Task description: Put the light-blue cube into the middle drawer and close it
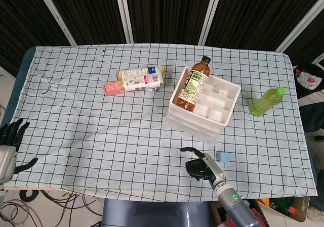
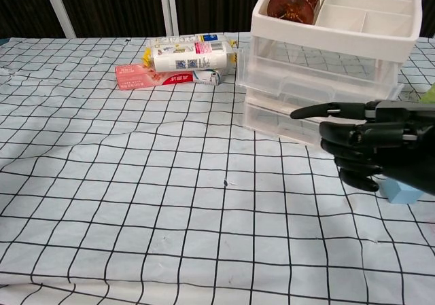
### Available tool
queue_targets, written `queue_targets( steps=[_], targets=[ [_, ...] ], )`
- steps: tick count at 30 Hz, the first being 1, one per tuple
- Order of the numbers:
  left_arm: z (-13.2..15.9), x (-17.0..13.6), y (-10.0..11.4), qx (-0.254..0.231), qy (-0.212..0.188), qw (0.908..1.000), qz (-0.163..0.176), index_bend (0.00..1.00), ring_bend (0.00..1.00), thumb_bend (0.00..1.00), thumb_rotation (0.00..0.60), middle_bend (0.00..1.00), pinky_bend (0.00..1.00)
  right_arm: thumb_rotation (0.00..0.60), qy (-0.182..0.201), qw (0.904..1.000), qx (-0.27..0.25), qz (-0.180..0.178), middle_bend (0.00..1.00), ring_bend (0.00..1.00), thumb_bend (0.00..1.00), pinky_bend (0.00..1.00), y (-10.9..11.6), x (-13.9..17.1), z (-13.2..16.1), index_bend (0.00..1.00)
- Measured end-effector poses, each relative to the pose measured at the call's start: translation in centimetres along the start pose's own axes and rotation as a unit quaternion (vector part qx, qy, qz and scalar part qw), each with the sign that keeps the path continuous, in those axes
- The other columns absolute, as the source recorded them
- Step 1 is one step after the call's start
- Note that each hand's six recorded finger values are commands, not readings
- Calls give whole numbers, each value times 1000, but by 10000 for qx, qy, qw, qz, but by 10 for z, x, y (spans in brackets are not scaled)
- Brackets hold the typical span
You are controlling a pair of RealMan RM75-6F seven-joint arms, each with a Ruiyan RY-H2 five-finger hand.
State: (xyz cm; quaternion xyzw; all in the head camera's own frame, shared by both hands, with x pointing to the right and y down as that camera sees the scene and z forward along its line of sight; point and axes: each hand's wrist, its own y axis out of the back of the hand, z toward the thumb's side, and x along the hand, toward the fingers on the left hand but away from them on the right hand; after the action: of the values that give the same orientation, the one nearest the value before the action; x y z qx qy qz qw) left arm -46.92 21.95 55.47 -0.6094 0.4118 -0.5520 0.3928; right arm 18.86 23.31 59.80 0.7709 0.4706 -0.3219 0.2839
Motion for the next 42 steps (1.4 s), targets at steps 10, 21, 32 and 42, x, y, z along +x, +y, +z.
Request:
queue_targets(
  steps=[10,21,32,42],
  targets=[
    [0,0,-1,-8,14,10000,-20,0,0,36,600,0,0,600,58,9951,972,-198,810,876,521,820,30,21,18,332],
    [2,-1,-1,33,-26,10000,10,0,0,36,600,0,0,600,268,9771,2059,-459,807,876,521,820,57,37,32,228],
    [2,0,-1,20,-6,10000,5,0,0,36,600,0,0,600,355,9616,2594,-824,807,876,521,820,74,25,37,142],
    [2,0,-1,3,3,10000,-2,0,0,36,600,0,0,600,193,9565,2765,-909,807,876,521,820,75,15,34,150]
  ],
)
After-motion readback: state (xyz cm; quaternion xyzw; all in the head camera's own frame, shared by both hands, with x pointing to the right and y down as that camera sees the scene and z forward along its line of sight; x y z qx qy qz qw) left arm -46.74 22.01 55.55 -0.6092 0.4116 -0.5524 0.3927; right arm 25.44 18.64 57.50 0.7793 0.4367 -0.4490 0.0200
